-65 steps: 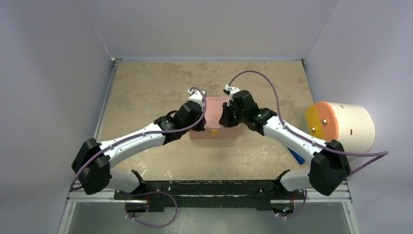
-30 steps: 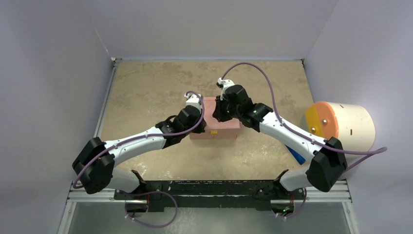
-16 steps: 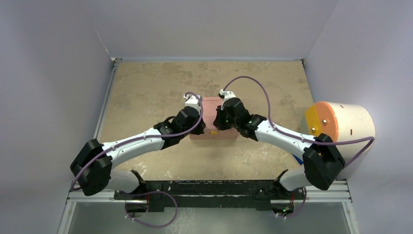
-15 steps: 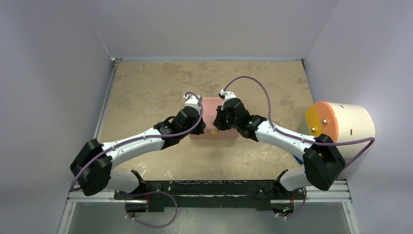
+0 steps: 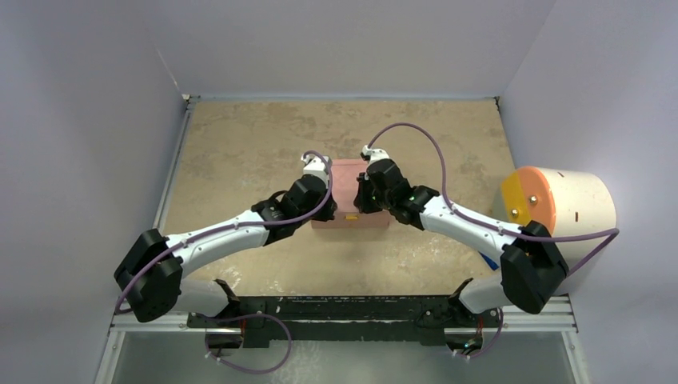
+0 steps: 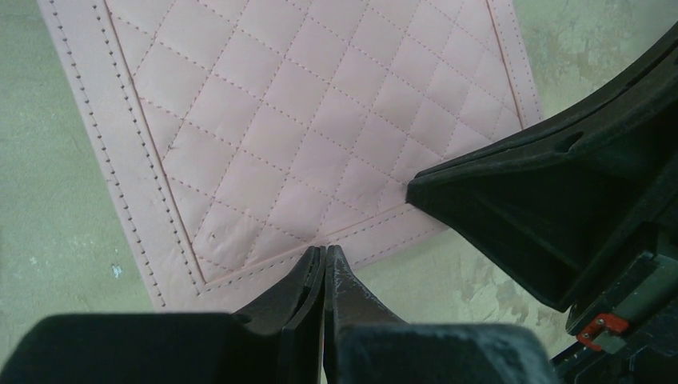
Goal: Organize the mixed jewelry
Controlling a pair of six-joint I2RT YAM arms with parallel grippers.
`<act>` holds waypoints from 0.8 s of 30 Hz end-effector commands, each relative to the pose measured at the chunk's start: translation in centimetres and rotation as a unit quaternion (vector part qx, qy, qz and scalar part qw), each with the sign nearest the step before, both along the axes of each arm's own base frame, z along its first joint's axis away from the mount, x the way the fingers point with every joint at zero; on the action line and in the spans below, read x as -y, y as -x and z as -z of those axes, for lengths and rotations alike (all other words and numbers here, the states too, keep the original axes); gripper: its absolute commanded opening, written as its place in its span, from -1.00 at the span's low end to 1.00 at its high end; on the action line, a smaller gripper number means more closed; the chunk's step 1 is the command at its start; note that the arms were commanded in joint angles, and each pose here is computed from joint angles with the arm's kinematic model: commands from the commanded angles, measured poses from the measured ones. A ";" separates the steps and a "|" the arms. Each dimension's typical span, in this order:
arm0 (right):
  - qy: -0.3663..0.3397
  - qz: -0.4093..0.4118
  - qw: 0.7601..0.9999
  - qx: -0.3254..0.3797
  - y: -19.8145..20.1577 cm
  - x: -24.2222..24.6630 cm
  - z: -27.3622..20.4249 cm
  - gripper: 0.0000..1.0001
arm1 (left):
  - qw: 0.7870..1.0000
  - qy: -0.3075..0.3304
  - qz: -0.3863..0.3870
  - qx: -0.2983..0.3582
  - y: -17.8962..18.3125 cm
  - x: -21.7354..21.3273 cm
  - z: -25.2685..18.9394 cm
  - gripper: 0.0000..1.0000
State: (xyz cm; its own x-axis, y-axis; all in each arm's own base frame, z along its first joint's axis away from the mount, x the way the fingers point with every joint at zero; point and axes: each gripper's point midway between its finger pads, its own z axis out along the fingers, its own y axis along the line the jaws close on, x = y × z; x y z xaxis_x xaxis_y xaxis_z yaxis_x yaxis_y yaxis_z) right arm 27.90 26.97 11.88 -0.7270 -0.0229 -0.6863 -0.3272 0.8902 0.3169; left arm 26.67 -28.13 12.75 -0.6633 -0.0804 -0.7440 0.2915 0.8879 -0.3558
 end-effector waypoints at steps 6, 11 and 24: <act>0.057 0.024 0.998 0.018 0.1 2.8 -2.9 -0.63 | 0.998 -0.026 -0.039 0.037 -0.3 -2.8 -4.8 -0.65; 0.092 0.055 0.993 0.047 -1.2 4.7 -5.0 -0.33 | 0.994 -0.031 -0.071 0.076 -0.9 -4.7 -8.9 -0.29; 0.079 0.189 0.978 0.036 -5.4 14.1 -7.7 0.95 | 0.982 -0.097 -0.114 0.117 -3.1 -9.2 -15.1 0.55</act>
